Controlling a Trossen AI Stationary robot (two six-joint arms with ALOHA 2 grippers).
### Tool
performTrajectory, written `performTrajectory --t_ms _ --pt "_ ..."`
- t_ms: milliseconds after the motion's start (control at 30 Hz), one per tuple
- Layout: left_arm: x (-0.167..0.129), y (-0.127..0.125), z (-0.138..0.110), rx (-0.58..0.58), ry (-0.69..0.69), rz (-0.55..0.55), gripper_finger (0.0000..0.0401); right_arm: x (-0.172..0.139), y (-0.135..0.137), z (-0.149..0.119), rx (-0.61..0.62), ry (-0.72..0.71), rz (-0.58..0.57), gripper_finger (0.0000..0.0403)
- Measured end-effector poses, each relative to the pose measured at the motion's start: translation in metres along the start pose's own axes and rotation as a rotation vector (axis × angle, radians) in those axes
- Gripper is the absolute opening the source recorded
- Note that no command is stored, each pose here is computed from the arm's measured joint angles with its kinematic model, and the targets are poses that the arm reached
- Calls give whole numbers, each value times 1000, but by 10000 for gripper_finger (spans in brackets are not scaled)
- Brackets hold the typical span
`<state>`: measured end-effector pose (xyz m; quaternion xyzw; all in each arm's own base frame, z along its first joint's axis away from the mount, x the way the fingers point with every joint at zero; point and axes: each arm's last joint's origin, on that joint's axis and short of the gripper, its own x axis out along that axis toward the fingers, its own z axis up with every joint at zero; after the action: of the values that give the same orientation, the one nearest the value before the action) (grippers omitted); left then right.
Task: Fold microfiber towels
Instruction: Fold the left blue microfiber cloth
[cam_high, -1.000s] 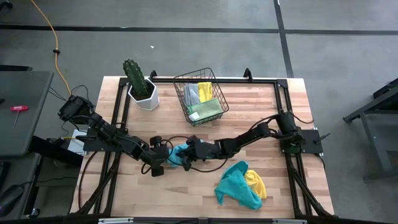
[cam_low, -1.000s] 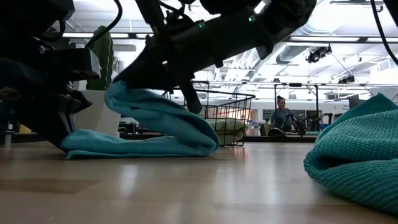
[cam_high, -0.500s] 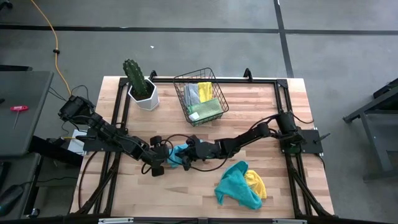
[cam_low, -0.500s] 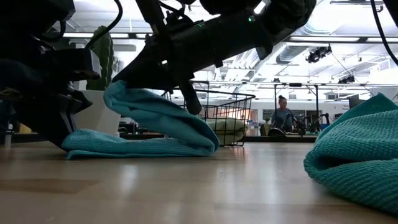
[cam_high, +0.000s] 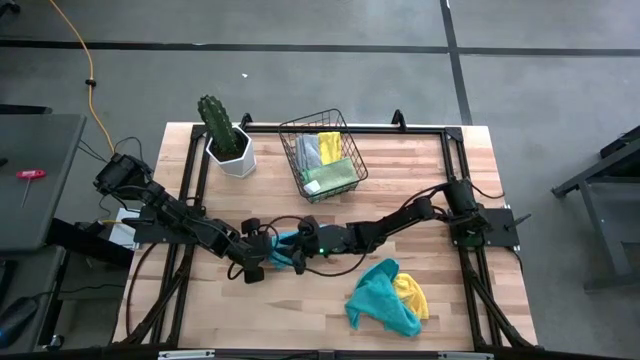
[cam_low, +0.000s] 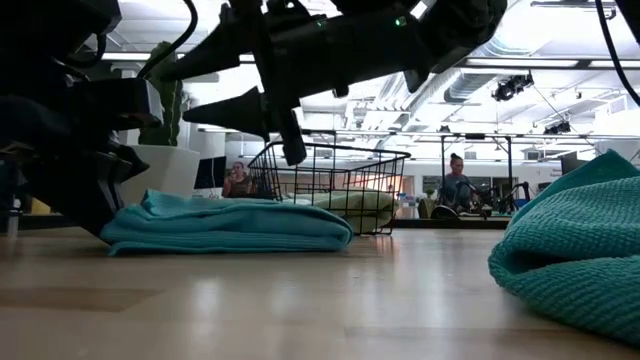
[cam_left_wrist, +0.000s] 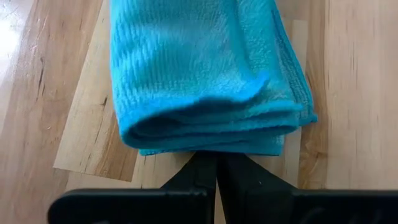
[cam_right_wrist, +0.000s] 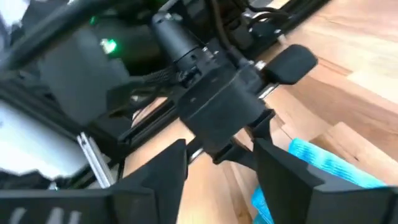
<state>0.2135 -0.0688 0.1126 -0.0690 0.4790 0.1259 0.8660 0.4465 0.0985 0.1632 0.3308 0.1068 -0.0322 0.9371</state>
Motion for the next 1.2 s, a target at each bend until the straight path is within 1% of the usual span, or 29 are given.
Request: performTrajectory --t_ms 133,233,300,367,467,533,633,667,767,900,1000,1100,1200 --pt "0 0 0 0 0 0 0 0 1 -1 -76 32 34 201" --pt "0 0 0 0 1 0 0 -1 1 -2 -142 56 43 209" --pt "0 0 0 1 1 -1 0 -4 1 -1 -203 89 19 210" --pt "0 0 0 0 1 -1 0 -10 2 3 -266 139 -29 211" --pt "0 0 0 0 5 -5 0 -22 5 5 -355 199 -156 211" --pt "0 0 0 0 9 -12 0 -33 7 1 -409 214 -263 211" --pt "0 0 0 -1 12 -15 0 -54 6 -11 -446 218 -359 211" --pt "0 0 0 -1 12 -15 0 -61 4 -16 -445 228 -371 211" --pt "0 0 0 -5 12 -16 0 -85 -6 -31 -391 230 -382 211" --pt "0 -1 0 -7 11 -19 0 -123 -21 -47 -319 160 -418 211" --pt "0 -1 0 -9 14 -22 0 -151 -33 -54 -258 80 -426 211" --pt "0 -1 0 -9 14 -23 0 -171 -44 -57 -195 2 -388 211" --pt "-2 -2 2 10 26 -25 0 -182 -51 -56 -147 -57 -335 211"
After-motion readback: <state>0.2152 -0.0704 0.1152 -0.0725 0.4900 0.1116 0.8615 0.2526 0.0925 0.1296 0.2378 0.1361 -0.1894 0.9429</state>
